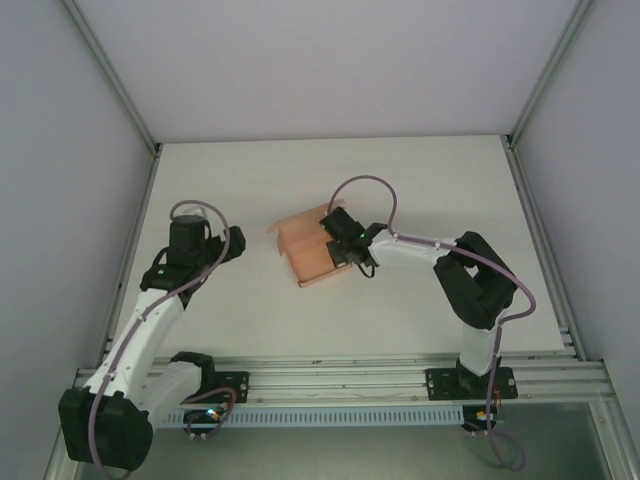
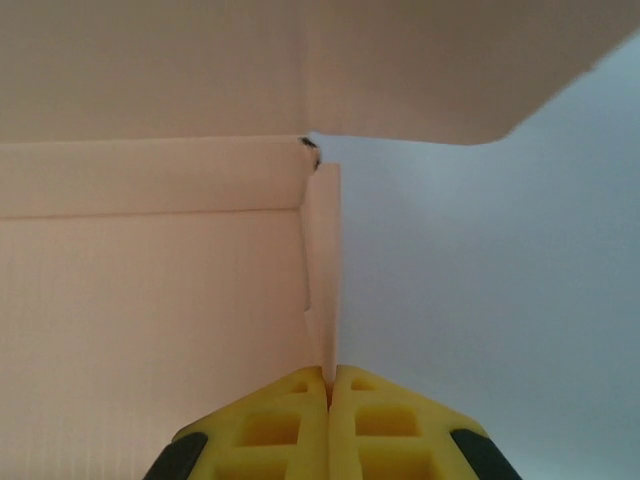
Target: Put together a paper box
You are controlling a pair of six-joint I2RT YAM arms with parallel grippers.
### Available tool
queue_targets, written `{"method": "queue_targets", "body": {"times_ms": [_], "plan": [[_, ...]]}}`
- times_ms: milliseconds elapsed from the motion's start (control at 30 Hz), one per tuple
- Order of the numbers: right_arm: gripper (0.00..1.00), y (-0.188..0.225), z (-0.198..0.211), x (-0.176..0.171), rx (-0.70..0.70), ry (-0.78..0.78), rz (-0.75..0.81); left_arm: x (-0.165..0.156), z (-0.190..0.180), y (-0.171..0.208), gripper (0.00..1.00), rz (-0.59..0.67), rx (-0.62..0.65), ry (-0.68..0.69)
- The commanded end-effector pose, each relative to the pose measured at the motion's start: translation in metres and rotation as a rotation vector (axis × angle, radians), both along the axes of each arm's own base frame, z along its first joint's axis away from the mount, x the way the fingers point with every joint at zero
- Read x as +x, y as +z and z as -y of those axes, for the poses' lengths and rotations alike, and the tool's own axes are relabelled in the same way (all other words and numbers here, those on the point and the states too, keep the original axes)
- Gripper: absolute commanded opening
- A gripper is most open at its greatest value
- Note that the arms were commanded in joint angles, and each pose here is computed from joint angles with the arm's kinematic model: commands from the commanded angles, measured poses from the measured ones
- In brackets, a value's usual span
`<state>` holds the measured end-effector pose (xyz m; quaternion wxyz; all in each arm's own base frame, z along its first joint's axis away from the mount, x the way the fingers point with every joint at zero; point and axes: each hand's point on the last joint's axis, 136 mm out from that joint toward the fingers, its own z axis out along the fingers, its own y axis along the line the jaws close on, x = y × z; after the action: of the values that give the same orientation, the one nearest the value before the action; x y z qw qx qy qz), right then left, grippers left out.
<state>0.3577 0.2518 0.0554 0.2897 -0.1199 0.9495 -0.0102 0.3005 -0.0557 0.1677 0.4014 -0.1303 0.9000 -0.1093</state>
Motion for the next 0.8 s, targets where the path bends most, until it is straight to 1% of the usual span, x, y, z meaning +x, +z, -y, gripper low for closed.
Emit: {"method": "queue_targets", "body": {"times_ms": [0,100,133,167,200,233,267,333,367,400,467,533,600,667,733,767], "plan": [[0.06,0.009,0.049,-0.025,-0.067,-0.424,0.058,0.011,0.01,0.006,1.0,0.031,-0.045,-0.025],[0.08,0.005,0.036,-0.032,-0.015,-0.418,0.031,0.015,0.032,0.002,1.0,0.037,-0.064,-0.142],[0.13,0.007,0.033,-0.033,-0.003,-0.414,0.031,0.015,0.04,0.003,1.0,0.04,-0.063,-0.189],[0.25,0.011,0.031,-0.033,0.011,-0.407,0.035,0.015,0.048,0.002,1.0,0.042,-0.056,-0.234],[0.31,0.014,0.028,-0.032,0.023,-0.389,0.037,0.014,0.054,0.003,1.0,0.046,-0.043,-0.264],[0.4,0.018,0.026,-0.031,0.03,-0.364,0.045,0.014,0.059,0.003,1.0,0.05,-0.03,-0.295],[0.55,0.025,0.025,-0.03,0.03,-0.345,0.056,0.012,0.069,0.005,1.0,0.058,-0.013,-0.35],[0.7,0.037,0.026,-0.029,0.016,-0.289,0.075,0.007,0.091,0.01,1.0,0.078,0.006,-0.469],[0.75,0.045,0.028,-0.029,0.003,-0.252,0.084,0.002,0.104,0.011,1.0,0.085,0.016,-0.541],[0.77,0.055,0.023,-0.024,0.022,-0.196,0.112,-0.001,0.113,0.012,1.0,0.092,0.031,-0.591],[0.88,0.065,0.015,-0.02,0.023,-0.021,0.128,-0.008,0.134,0.009,1.0,0.105,0.088,-0.692],[0.95,0.072,0.008,-0.015,0.032,0.151,0.134,-0.003,0.138,0.004,0.99,0.086,0.136,-0.706],[0.97,0.076,0.004,-0.009,0.057,0.286,0.134,0.007,0.139,-0.002,0.9,0.048,0.165,-0.7],[0.98,0.082,0.004,0.001,0.047,0.35,0.147,0.016,0.143,-0.006,0.82,0.013,0.188,-0.711],[0.98,0.082,0.002,0.008,0.027,0.44,0.144,0.021,0.149,-0.009,0.79,0.0,0.202,-0.743],[0.98,0.081,0.005,0.016,0.018,0.446,0.147,0.024,0.154,-0.01,0.71,0.002,0.205,-0.764]]}}
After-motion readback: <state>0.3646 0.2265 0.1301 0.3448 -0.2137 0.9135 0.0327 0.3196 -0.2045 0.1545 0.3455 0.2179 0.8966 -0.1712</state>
